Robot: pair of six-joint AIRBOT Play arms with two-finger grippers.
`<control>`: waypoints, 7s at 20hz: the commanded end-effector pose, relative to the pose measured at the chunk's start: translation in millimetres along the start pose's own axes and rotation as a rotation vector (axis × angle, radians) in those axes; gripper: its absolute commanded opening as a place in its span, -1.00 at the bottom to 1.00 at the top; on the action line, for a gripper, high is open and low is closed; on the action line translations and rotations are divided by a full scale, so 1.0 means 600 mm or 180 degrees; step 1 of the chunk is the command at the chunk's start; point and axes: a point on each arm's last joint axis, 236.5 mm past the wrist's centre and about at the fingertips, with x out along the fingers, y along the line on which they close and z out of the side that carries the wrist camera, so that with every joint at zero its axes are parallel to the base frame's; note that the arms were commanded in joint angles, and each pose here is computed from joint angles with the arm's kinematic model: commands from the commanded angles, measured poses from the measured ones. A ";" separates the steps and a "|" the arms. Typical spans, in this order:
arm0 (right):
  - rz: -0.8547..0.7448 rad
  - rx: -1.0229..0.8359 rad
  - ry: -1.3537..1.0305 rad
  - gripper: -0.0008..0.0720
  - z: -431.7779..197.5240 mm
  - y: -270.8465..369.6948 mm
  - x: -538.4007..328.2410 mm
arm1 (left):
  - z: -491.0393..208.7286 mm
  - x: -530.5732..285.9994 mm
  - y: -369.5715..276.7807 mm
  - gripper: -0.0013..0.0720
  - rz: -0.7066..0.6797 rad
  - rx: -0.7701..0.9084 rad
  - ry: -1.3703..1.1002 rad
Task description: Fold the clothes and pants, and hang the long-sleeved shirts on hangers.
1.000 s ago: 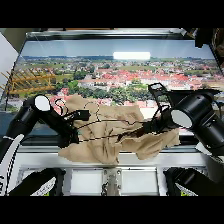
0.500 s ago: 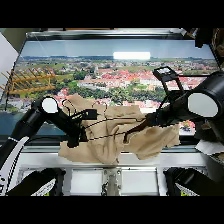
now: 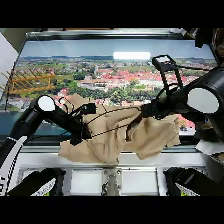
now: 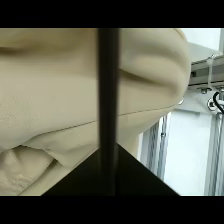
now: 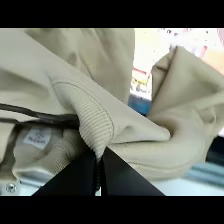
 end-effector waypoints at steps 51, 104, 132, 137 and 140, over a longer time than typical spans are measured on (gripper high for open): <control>0.1272 -0.1276 -0.0715 0.60 0.013 0.308 -0.010 | -0.008 -0.001 -0.017 -0.92 -0.0141 0.0029 0.0055; 0.1565 -0.0984 -0.0312 0.77 -0.002 0.137 -0.099 | -0.005 -0.001 -0.012 -0.92 -0.0103 0.0028 0.0035; -0.0311 -0.0253 -0.0173 -0.92 0.017 0.081 0.022 | 0.001 0.000 0.000 -0.92 -0.0008 0.0044 -0.0013; -0.0175 -0.0327 -0.0343 -0.92 0.033 0.089 -0.012 | 0.014 0.001 0.011 -0.92 0.0075 0.0359 -0.0118; -0.0046 -0.0353 -0.0477 -0.92 0.046 0.108 -0.024 | 0.033 0.013 0.011 -0.92 -0.0105 0.0315 -0.0194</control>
